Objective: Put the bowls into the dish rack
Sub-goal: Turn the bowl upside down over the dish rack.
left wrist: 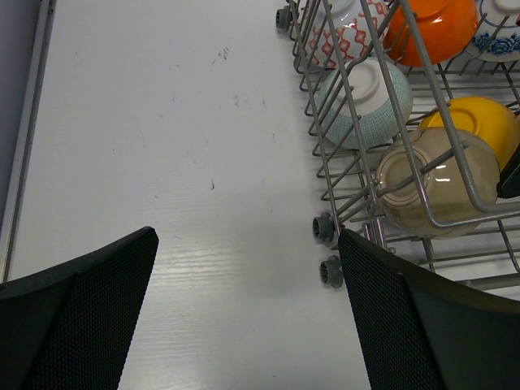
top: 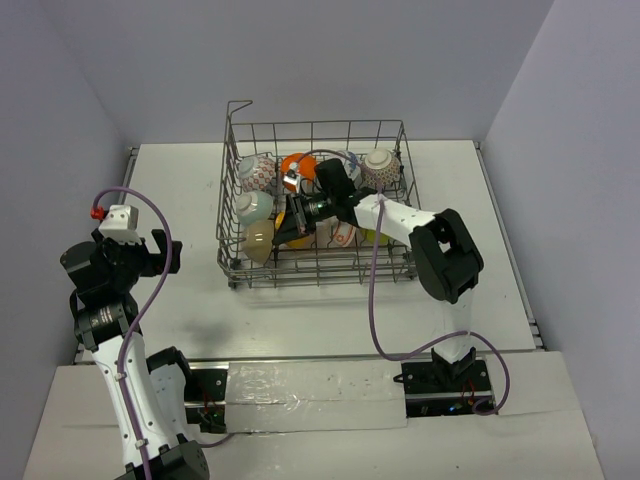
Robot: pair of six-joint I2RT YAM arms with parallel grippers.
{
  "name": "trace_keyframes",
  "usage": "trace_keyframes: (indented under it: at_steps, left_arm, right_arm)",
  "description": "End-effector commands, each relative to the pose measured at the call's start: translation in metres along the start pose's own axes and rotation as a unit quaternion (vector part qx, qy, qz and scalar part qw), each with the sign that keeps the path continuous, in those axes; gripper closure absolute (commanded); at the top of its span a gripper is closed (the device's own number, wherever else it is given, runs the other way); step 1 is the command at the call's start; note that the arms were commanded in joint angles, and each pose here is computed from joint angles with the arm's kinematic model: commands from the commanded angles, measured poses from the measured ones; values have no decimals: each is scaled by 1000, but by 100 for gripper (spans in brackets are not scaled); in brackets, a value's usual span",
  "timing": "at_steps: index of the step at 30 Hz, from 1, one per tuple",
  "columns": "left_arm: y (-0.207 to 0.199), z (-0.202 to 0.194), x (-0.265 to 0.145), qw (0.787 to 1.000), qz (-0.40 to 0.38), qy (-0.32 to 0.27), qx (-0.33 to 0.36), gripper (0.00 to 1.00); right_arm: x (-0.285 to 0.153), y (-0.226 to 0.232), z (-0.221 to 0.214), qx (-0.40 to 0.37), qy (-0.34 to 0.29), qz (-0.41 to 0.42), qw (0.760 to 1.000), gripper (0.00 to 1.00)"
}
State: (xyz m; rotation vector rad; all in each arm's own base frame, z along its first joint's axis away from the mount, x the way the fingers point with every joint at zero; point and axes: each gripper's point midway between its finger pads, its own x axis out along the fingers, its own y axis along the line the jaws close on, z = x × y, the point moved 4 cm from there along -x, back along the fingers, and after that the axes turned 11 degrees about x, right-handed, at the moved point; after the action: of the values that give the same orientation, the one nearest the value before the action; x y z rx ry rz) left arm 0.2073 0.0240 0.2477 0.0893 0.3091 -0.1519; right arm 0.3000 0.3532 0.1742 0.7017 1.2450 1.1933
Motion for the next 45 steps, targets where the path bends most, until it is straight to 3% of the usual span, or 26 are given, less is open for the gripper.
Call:
trace_keyframes:
  at_steps: [1,21,30,38,43,45]
  left_arm:
    - [-2,1,2,1000,-11,-8,-2,1]
    - [-2,1,1,1000,-10,-8,-1,1]
    - [2,3,0,1000,4,-12,4,1]
    - [1,9,-4,1000,8,-24,11,1]
    - [1,20,-12,998,23,-47,26,1]
    - [1,23,-10,999,17,-44,23,1]
  right_arm:
    - [-20,20,4,-49,-21,-2,999,100]
    - [-22,24,4,-63,-17,-9,998,97]
    - [-44,75,15,-165,-22,-31,985,86]
    - [-95,122,46,-300,-112,-150,935,70]
    - [-142,123,71,-349,-200,-289,869,63]
    - [-163,126,73,-350,-226,-313,854,59]
